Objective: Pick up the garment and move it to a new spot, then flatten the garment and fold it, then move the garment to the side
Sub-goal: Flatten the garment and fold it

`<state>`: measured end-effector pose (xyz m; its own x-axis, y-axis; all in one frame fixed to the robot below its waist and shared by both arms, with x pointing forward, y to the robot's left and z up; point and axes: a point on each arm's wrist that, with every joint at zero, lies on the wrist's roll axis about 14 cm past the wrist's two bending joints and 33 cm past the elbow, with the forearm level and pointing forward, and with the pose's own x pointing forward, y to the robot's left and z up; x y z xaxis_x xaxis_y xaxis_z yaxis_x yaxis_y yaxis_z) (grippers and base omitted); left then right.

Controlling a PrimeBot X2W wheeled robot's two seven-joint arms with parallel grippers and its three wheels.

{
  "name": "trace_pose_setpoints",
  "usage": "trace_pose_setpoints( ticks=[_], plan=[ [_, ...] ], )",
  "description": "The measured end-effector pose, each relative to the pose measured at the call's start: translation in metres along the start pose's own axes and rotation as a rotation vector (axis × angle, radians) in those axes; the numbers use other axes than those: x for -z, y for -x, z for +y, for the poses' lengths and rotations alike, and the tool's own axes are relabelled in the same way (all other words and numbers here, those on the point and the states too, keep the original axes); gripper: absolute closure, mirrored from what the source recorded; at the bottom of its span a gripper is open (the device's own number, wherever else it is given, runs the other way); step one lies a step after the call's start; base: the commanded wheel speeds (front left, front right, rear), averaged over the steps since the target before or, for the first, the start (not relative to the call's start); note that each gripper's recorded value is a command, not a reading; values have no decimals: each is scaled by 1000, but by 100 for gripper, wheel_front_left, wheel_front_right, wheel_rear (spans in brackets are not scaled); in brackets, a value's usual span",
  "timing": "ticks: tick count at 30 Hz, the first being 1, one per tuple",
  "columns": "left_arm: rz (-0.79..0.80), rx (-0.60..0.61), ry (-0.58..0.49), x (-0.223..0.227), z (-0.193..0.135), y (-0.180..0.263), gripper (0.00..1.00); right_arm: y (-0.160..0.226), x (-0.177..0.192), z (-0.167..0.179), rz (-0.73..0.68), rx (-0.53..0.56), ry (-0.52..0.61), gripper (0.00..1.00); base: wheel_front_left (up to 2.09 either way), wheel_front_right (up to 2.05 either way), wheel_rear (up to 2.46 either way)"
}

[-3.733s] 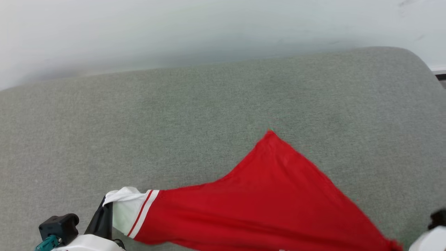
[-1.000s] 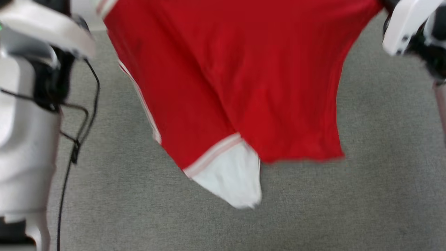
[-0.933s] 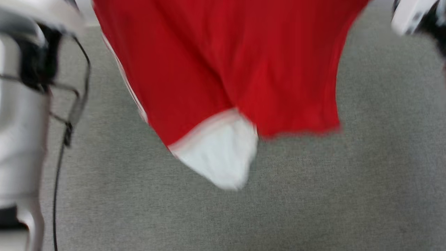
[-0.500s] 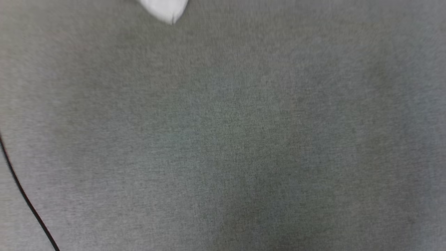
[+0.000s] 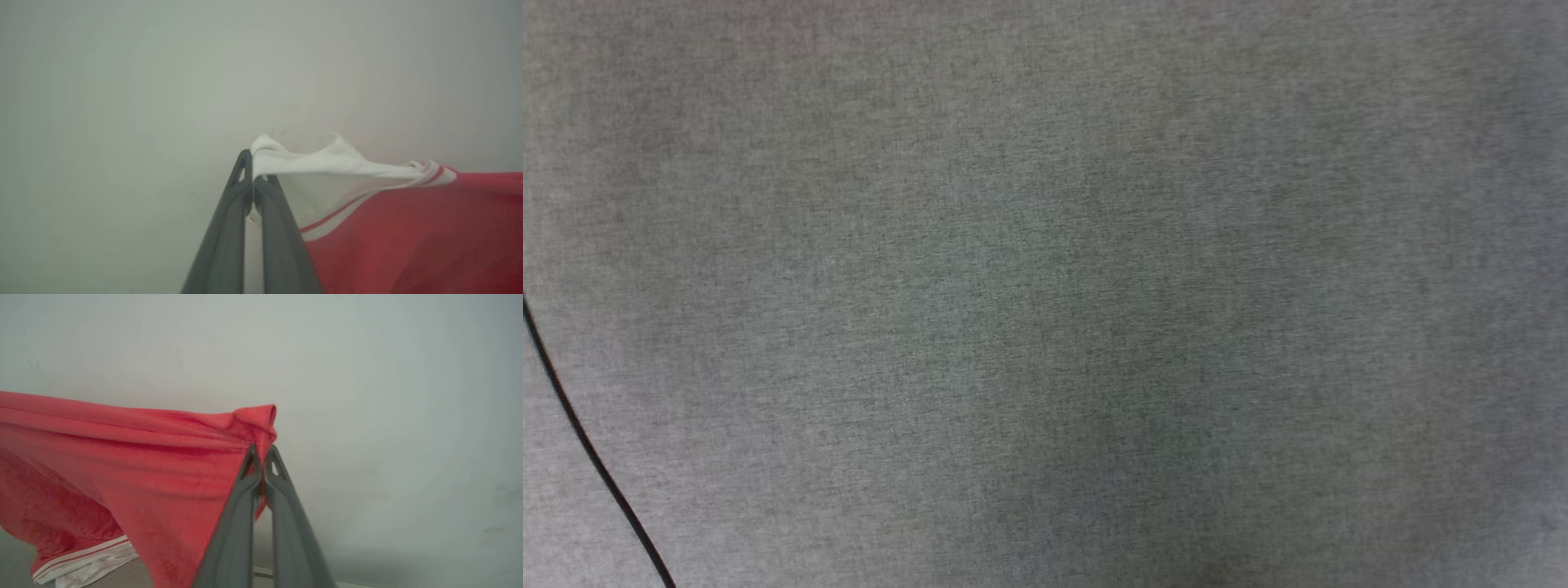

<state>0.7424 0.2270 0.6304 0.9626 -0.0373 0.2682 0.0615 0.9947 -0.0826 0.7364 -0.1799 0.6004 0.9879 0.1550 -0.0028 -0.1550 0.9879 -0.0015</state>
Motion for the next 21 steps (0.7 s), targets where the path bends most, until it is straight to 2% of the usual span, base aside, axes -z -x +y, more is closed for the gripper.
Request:
trace_pose_setpoints(
  ticks=[7, 13, 21],
  plan=[
    [160, -25, 35, 67, 13, 38, 100, 17, 68, 9, 137, -21, -29, 100, 0, 0, 0],
    [308, -66, 77, 113, 24, 111, 100, 70, 125, 16, 290, -43, -53, 100, 0, 0, 0],
    [429, -124, 120, 128, 37, 220, 100, 158, 160, 30, 384, -69, -112, 100, 0, 0, 0]
  ],
)
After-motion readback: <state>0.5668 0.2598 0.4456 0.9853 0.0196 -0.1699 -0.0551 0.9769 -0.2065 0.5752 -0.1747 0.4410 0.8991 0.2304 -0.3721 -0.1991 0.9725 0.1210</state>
